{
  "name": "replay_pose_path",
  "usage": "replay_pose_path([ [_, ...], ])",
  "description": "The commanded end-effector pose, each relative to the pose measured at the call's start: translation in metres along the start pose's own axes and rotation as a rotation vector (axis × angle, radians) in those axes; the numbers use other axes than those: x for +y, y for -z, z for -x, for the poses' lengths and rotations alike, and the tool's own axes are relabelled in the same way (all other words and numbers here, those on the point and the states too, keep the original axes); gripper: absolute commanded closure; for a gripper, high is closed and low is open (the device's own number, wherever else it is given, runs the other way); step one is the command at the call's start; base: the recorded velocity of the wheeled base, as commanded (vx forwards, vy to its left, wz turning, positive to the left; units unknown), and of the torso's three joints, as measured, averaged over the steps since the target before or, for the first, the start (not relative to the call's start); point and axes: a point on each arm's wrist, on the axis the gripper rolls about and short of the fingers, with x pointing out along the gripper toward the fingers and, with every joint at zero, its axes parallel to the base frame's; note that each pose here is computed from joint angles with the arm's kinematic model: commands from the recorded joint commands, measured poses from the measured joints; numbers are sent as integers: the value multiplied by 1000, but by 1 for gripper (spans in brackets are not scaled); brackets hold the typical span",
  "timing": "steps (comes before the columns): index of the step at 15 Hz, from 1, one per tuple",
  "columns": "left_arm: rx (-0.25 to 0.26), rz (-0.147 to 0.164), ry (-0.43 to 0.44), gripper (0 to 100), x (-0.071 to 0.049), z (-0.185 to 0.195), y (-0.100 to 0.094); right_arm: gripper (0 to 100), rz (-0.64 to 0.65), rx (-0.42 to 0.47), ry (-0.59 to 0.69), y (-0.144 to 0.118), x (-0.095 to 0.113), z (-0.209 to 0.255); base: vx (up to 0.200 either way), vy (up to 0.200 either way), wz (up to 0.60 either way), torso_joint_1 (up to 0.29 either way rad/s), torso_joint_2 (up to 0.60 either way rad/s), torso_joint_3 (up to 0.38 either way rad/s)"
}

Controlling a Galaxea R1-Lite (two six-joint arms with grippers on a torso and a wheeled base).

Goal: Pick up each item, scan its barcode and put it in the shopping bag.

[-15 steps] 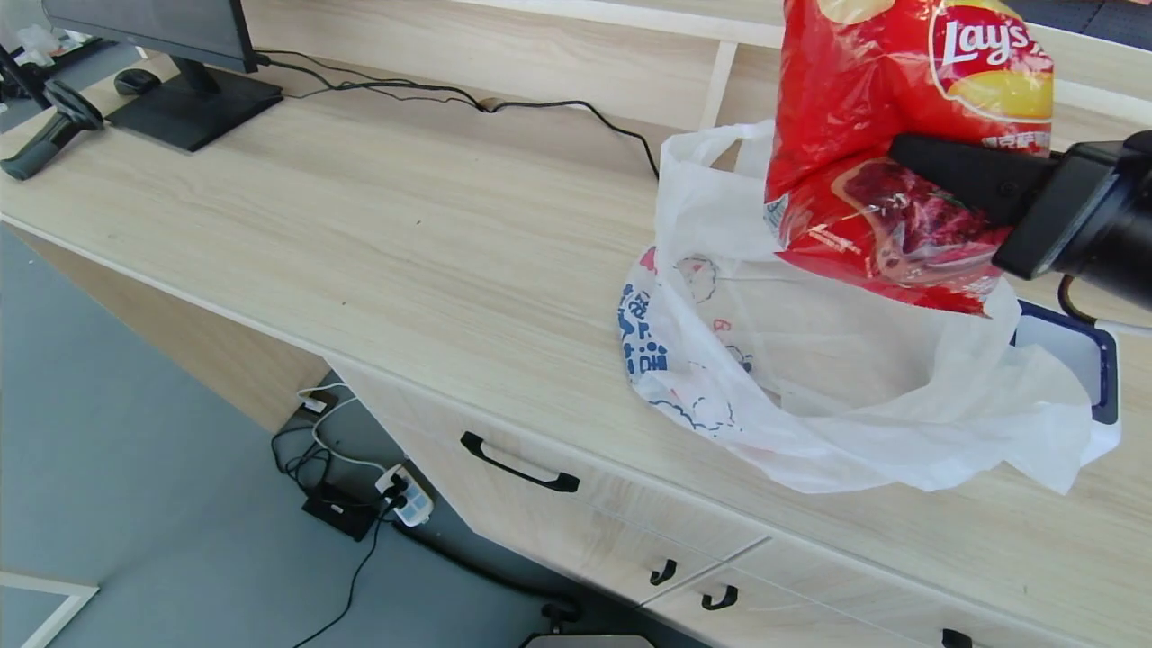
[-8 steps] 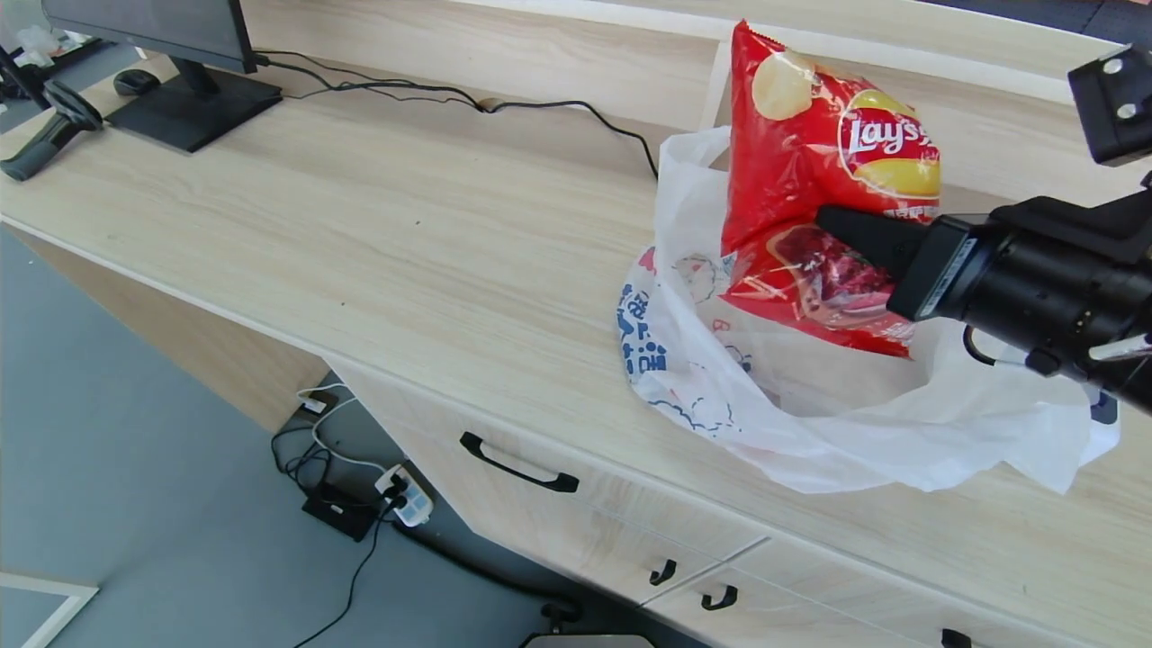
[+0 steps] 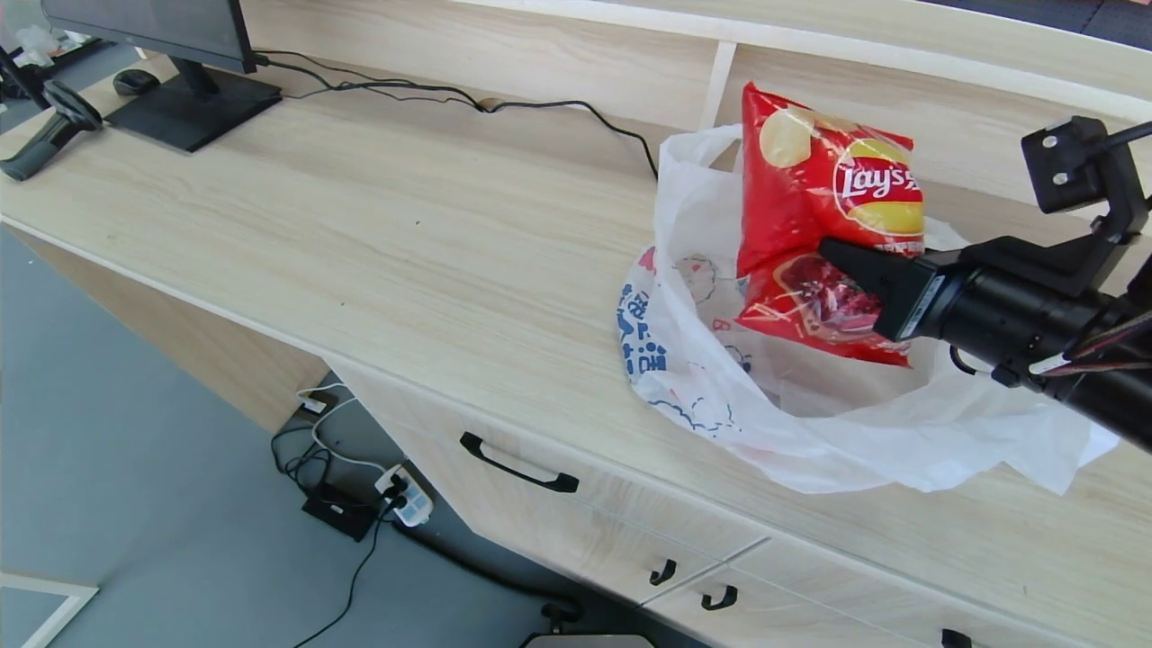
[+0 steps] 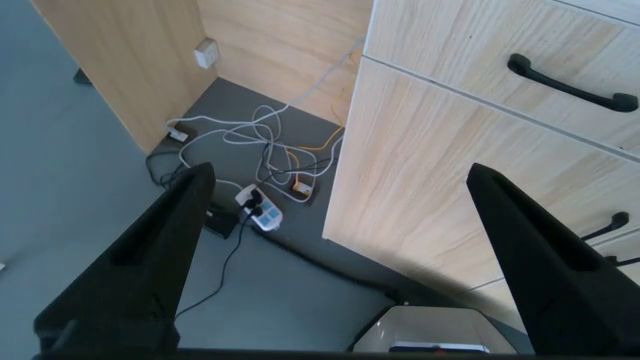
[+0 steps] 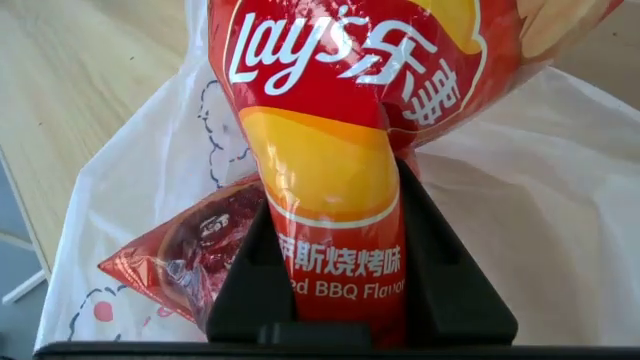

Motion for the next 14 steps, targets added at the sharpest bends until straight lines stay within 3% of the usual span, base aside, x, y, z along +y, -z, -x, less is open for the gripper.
replay_pose_path([
  [1, 1, 0, 0, 0, 0, 0, 0, 100, 25, -3, -26, 1, 1, 3, 0, 0, 0, 0, 0, 0],
  [7, 1, 0, 0, 0, 0, 0, 0, 100, 61, 82, -38, 25, 3, 27, 0, 0, 0, 0, 0, 0],
  [8, 1, -2, 0, 0, 0, 0, 0, 0, 61, 84, -38, 26, 3, 27, 0, 0, 0, 0, 0, 0],
  [14, 1, -2, 0, 0, 0, 0, 0, 0, 89, 37, -35, 18, 3, 27, 0, 0, 0, 0, 0, 0],
])
